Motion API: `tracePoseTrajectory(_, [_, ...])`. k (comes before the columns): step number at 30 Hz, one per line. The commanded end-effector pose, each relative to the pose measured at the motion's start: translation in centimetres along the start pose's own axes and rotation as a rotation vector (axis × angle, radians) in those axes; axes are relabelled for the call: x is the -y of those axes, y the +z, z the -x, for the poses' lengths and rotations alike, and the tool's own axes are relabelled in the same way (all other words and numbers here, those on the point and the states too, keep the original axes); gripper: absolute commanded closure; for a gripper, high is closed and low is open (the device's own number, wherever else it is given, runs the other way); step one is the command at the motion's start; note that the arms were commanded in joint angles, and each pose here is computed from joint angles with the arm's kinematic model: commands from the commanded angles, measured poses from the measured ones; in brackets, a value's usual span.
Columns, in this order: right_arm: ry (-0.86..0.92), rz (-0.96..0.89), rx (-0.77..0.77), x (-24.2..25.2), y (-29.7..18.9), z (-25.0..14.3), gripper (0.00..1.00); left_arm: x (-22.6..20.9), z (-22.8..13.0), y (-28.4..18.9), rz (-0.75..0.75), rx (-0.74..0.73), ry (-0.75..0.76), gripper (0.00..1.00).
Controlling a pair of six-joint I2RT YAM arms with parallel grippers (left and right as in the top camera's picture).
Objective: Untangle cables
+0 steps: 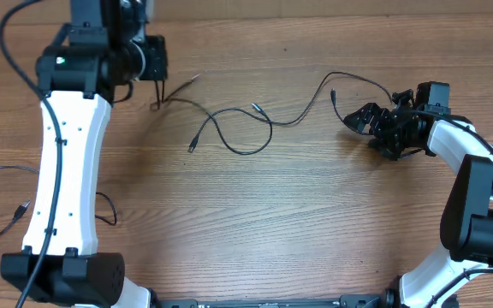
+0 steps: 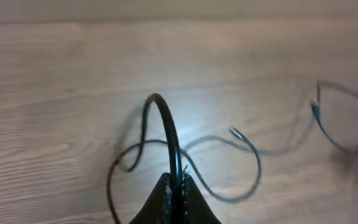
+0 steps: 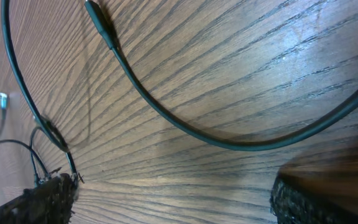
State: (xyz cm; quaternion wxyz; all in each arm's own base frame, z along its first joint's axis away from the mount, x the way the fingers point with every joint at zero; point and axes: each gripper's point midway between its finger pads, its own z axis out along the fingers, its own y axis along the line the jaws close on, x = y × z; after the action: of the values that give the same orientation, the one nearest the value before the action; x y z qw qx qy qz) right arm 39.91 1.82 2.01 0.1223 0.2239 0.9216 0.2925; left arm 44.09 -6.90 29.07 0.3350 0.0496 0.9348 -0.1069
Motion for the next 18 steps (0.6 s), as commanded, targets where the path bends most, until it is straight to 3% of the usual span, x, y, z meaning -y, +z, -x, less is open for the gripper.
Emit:
tracePoseTrajectory(1, [0.111, -0.15, -0.137, 5.3, 3.0, -4.6, 0.0, 2.8, -1.3, 1.8, -0.052, -0.055, 0.112, 0.96])
tracePoseTrajectory(9, [0.112, -0.151, -0.139, 5.4, 3.0, -4.7, 0.0, 5.1, -5.8, 7.6, 0.114, -0.239, 0.176, 0.95])
tracePoseTrajectory(14, [0.113, -0.151, -0.14, 5.4, 3.0, -4.7, 0.0, 7.7, -10.9, 11.8, 0.095, -0.43, 0.304, 0.96])
tracePoseTrajectory(18, [0.114, -0.152, -0.142, 5.4, 2.9, -4.8, 0.0, 9.7, -14.2, 14.4, 0.07, -0.528, 0.426, 0.9])
